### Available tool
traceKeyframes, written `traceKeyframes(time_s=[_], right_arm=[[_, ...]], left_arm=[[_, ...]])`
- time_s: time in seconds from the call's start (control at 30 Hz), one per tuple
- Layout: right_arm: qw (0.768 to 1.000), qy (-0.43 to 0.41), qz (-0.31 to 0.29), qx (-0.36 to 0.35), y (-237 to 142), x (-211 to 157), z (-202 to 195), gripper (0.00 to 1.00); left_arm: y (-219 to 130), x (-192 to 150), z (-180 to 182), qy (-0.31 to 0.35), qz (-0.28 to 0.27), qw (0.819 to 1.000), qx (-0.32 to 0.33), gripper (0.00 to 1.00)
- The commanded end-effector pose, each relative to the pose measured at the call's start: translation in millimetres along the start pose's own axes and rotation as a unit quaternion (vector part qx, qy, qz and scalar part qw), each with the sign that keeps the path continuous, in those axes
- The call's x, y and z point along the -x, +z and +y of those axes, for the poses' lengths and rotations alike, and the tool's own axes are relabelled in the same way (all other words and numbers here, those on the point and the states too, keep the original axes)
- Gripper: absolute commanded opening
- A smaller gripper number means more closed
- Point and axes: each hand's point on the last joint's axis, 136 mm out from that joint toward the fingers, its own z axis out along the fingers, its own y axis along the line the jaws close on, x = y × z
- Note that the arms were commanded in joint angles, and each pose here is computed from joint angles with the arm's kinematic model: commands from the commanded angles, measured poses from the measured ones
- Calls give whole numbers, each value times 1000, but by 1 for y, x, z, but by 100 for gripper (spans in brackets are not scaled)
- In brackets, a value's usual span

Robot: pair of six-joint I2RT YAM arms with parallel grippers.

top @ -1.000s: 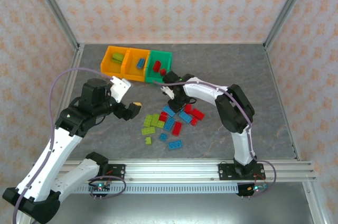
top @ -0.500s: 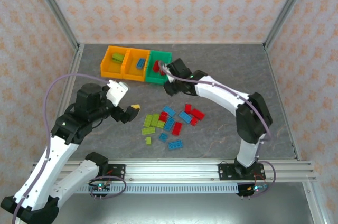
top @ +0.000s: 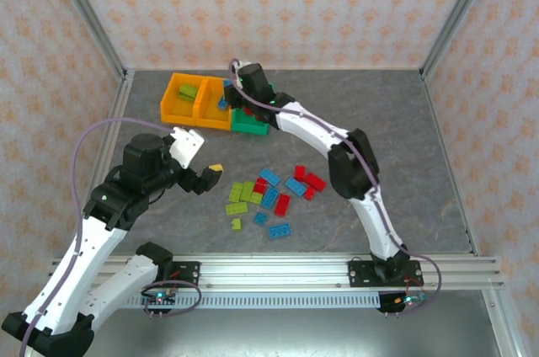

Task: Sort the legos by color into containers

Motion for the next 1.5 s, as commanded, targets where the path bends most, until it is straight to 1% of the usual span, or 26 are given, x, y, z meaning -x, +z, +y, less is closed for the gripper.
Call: traceKeyframes(time_s=[0.0,0.07,0.13,0.17,0.23,0.3,0.37,0.43,0.47,0.53,0.57,0.63,0.7,0.77,0.8,0.9,0.93,1.0,1.07,1.13,1.23,1.3,1.37,1.47], right_arm=[[1000,1,-22,11,21,17,4,25],[1000,3,-23,10,34,18,4,29],[999,4,-29,13,39,25,7,35],[999,4,-36,14,38,31,9,39],[999,2,-47,21,31,41,13,42],[998,-1,-51,26,20,52,18,45],[998,-6,-46,29,4,60,23,44],[999,-11,-32,31,-18,67,27,43],[999,-15,-20,29,-32,68,29,43],[999,-23,10,27,-64,67,31,45],[999,-28,28,27,-81,63,31,47],[998,-34,54,31,-115,53,32,50],[995,-35,80,39,-153,37,32,53],[994,-31,97,41,-188,19,29,56],[993,-27,108,37,-200,4,24,57],[993,-1,115,19,-244,-30,8,64],[993,7,117,10,-252,-39,2,65],[992,21,122,-16,-268,-60,-12,67],[991,29,127,-40,-275,-74,-24,69],[989,34,133,-57,-277,-83,-32,69],[986,37,151,-58,-273,-91,-32,70],[985,39,161,-54,-270,-93,-30,70],[984,40,164,-51,-267,-92,-29,70],[984,41,164,-52,-265,-92,-29,70]], left_arm=[[0,6,3,-4,-14,1000,8,97],[1,6,4,-6,-14,1000,10,98],[2,4,6,-9,-10,1000,14,98],[3,2,8,-12,-6,1000,20,98],[5,-1,12,-16,2,999,31,98],[8,-5,18,-22,13,999,47,98],[10,-6,23,-30,20,998,60,98],[11,-1,31,-62,12,995,80,98],[12,3,36,-92,4,991,92,98],[11,7,48,-161,0,979,123,98],[12,5,55,-201,7,969,142,95],[15,-7,62,-264,34,949,170,91],[25,-28,60,-311,77,930,179,88],[42,-46,50,-341,117,918,163,85],[51,-55,43,-355,133,913,151,84],[81,-79,19,-394,177,895,110,79],[88,-86,12,-405,190,888,103,78],[103,-99,-3,-396,219,887,92,76],[116,-111,-12,-381,248,886,88,72],[130,-121,-24,-368,280,883,73,69],[150,-136,-44,-352,326,877,38,65],[158,-148,-44,-353,342,870,47,61],[164,-159,-38,-351,347,867,71,56],[167,-171,-33,-344,357,864,91,52]])
